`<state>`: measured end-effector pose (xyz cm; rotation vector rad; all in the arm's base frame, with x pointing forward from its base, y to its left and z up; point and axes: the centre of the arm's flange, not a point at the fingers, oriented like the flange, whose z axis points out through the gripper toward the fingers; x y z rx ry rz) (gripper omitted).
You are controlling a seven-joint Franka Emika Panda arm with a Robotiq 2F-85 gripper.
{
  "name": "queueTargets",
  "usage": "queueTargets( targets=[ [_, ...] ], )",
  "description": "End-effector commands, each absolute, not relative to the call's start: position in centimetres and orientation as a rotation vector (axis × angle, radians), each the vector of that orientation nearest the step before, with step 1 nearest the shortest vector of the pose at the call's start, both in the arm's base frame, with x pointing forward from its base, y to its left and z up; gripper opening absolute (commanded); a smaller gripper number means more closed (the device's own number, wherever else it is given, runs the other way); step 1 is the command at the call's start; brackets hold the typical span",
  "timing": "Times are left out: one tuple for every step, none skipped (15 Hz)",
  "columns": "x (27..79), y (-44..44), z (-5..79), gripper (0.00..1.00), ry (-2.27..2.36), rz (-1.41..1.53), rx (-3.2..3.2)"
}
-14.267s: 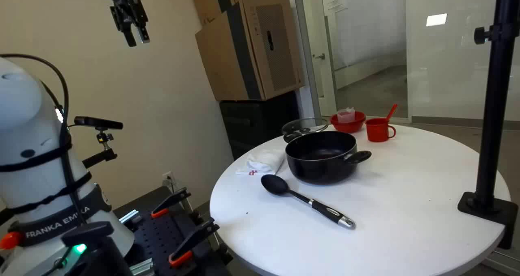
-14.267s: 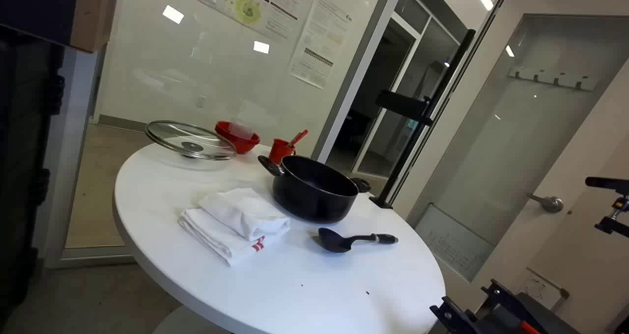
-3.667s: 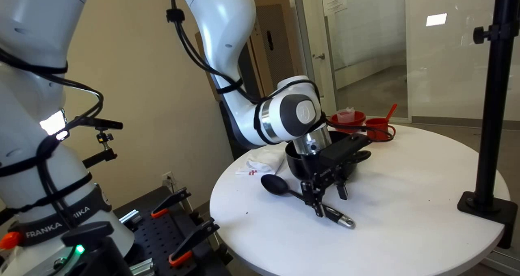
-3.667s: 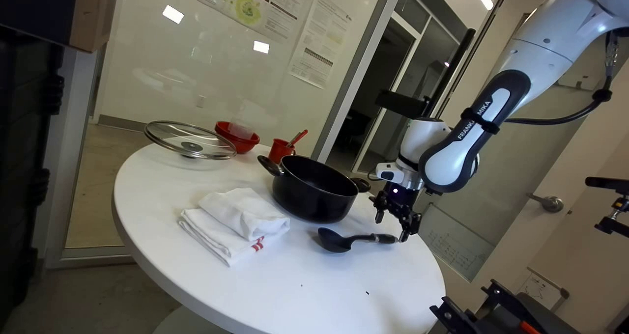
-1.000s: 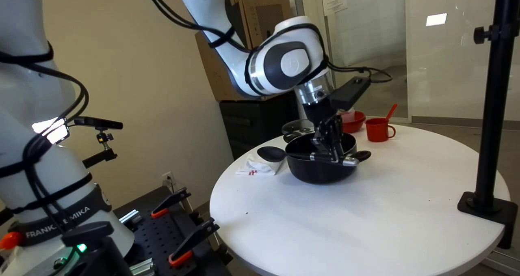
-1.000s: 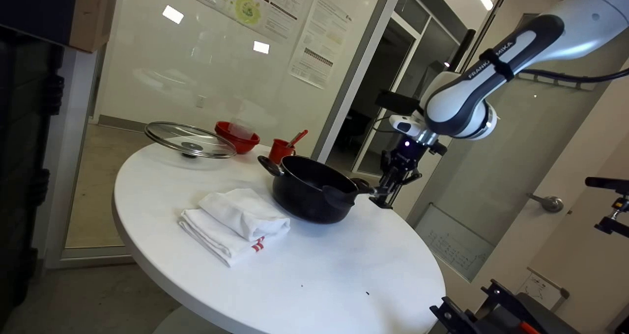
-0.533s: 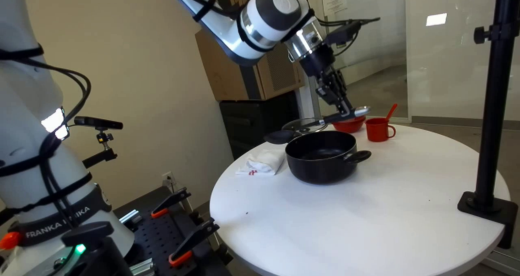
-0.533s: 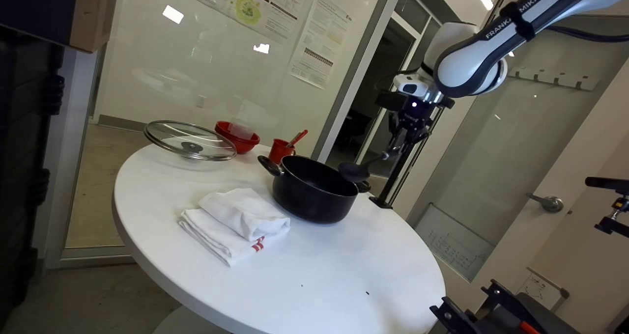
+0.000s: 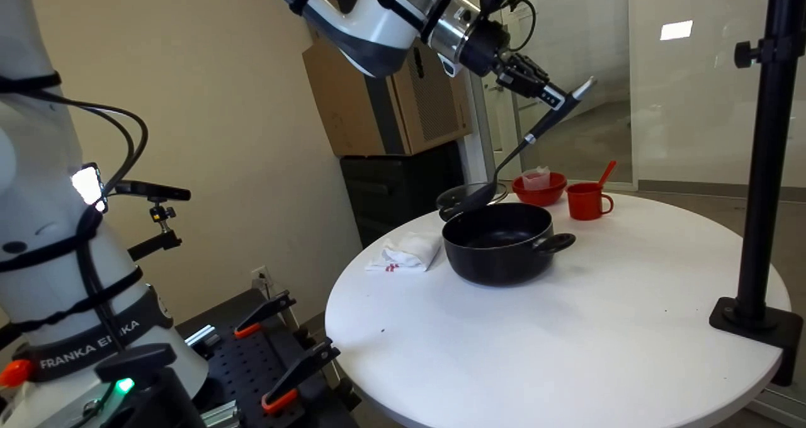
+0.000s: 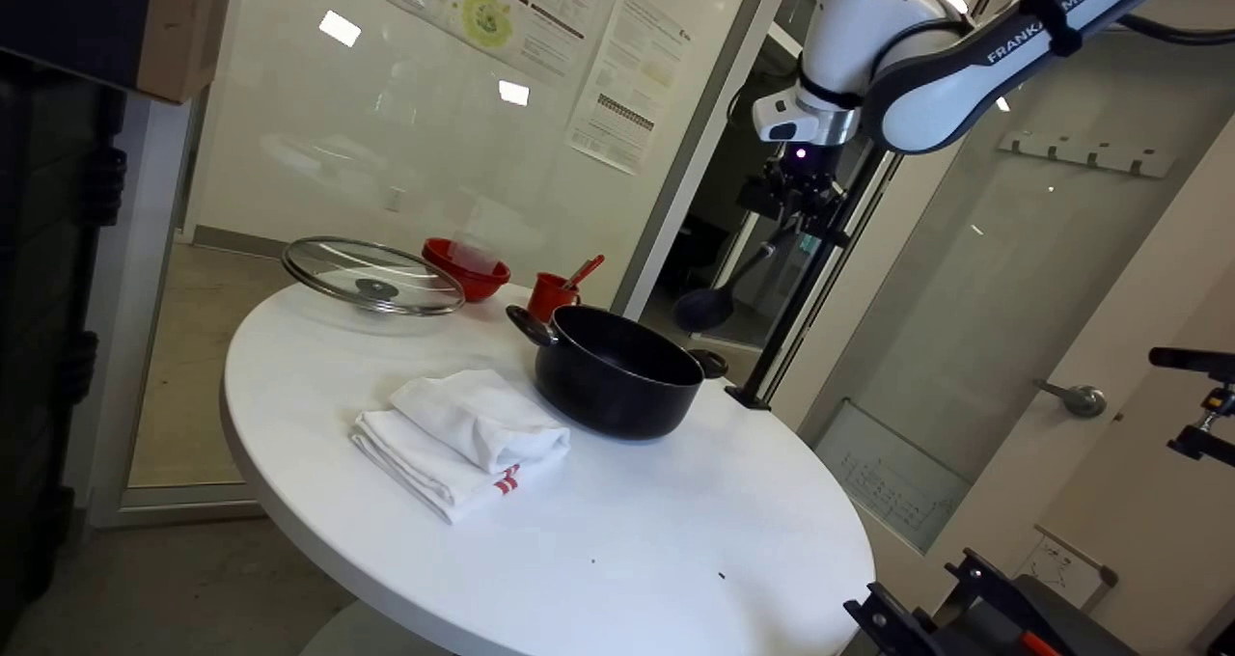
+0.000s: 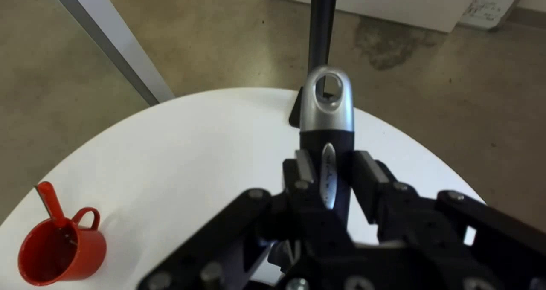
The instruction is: Put the spoon in the pot
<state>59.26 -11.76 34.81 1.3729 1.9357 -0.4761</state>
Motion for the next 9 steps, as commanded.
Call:
queueTargets(
  targets=[
    [60.1,-8.4,33.3,0.07,1.825,-0.573,1.310],
    [60.3,-7.5,32.6,0.07,1.797,-0.590,1.291],
    [60.5,-6.5,31.5,0.07,1.766,-0.603,1.266],
    [60.8,-5.7,30.6,0.07,1.739,-0.616,1.242],
    [61.0,-4.8,29.3,0.07,1.715,-0.624,1.214],
    [61.1,-4.0,28.3,0.07,1.701,-0.628,1.197],
    [61.3,-3.3,27.2,0.07,1.679,-0.629,1.178],
    [61.4,-2.7,26.3,0.07,1.667,-0.629,1.166],
    [61.5,-2.2,25.3,0.07,1.653,-0.627,1.159]
  ],
)
